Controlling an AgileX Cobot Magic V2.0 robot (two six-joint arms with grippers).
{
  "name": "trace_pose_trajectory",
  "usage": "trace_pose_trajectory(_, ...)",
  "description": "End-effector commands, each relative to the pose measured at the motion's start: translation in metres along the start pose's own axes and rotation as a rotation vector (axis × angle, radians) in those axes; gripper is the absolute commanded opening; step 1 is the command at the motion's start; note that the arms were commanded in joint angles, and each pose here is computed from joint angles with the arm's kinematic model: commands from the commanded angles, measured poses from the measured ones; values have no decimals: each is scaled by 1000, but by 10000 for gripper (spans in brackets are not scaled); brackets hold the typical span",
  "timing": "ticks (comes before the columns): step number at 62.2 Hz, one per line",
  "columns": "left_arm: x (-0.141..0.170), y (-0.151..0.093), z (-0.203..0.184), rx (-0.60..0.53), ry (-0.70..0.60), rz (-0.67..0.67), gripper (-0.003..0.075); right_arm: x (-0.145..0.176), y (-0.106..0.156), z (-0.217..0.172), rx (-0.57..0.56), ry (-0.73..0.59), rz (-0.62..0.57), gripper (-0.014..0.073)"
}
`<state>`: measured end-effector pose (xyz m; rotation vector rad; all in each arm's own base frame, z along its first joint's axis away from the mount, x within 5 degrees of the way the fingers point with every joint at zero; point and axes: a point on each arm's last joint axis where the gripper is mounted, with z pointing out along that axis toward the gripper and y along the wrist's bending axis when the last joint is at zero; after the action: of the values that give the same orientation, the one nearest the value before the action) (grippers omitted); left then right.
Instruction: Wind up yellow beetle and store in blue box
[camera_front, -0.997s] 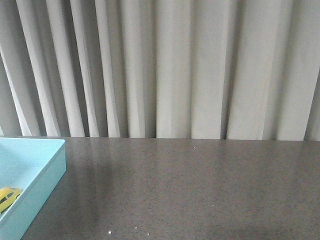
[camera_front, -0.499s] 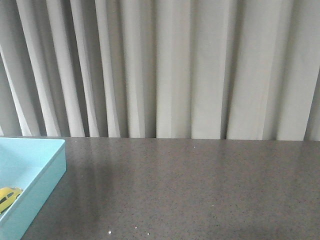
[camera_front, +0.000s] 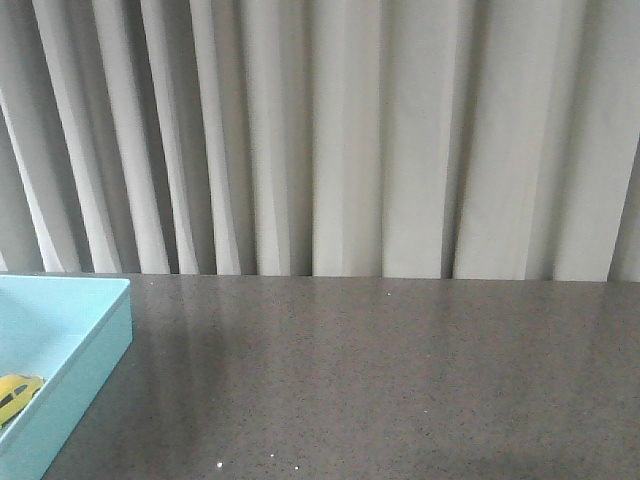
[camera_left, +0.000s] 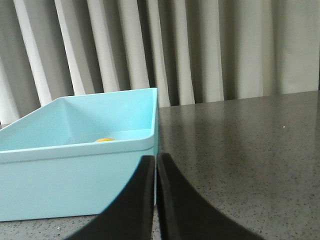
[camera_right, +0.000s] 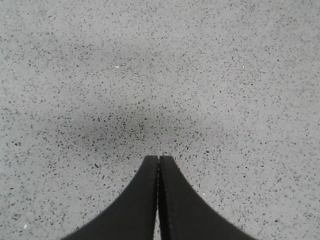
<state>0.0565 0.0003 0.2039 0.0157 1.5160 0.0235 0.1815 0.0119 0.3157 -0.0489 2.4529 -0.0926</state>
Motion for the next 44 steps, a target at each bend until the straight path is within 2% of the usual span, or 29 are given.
trace_pose_trajectory(1, -11, 0, -1, 6, -96, -21, -6, -10, -1, -9, 4, -83, -6, -7)
trace_pose_trajectory(24, -11, 0, -1, 6, -96, -21, -6, -7, 0, -6, -6, -94, -4, -7)
trace_pose_trajectory(29, -11, 0, -1, 5, -96, -21, -6, 9, -8, -6, 42, -181, -37, -7)
trace_pose_trajectory(32, -11, 0, -1, 5, -96, -21, -6, 22, -11, -2, 45, -218, -18, -7)
trace_pose_trajectory(44, -11, 0, -1, 5, -97, -21, -6, 77, -18, -8, 60, -550, 76, -7)
